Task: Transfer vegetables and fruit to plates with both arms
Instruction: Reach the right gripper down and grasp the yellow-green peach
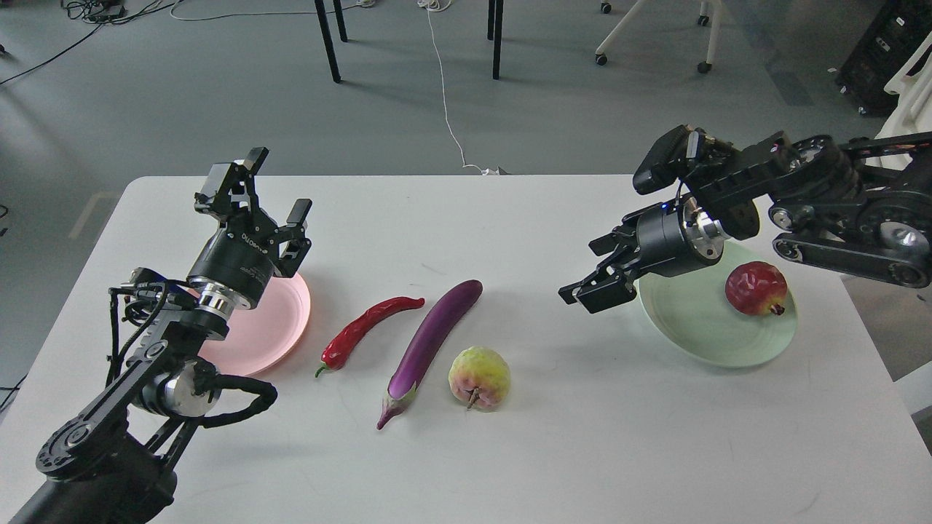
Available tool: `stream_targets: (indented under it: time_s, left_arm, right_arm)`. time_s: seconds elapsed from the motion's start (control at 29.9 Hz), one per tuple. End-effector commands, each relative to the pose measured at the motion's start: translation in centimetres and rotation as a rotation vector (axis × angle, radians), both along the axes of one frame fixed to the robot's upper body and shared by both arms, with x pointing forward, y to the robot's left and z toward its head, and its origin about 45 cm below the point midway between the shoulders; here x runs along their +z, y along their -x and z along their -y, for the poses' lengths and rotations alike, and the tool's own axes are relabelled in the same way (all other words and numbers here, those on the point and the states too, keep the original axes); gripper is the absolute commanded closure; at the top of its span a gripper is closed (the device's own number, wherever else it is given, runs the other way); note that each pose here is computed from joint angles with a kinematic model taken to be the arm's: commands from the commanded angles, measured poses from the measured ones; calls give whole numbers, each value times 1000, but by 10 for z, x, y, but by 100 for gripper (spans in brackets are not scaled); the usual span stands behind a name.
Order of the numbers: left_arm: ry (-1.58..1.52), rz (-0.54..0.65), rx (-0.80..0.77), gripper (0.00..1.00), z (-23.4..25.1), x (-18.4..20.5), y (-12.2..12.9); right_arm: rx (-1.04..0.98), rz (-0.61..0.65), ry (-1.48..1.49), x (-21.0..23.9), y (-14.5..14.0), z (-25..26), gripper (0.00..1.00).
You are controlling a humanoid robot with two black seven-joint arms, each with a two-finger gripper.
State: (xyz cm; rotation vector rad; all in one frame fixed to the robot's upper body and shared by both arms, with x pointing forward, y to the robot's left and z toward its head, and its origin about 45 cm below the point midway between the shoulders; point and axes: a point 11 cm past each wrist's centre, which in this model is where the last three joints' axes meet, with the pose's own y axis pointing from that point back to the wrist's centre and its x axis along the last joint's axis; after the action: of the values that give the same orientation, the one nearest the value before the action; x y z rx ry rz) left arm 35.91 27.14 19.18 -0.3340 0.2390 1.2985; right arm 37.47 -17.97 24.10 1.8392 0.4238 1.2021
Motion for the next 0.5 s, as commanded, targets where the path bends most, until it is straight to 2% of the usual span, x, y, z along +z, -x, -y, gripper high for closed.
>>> stream_targets:
  time_s: [0.0,0.1,0.47]
  left_arm:
    - [-1,3,0,2,0,1,0]
    - [0,3,0,2,0,1,0]
    - [-7,3,5,2,-4,1,0]
  right_arm:
    - [61,-49,-20,-13,13,-35,3]
    - [93,-104,-42,-28,26,-62,3]
    - [140,-114,-31,-62,30,-103,3]
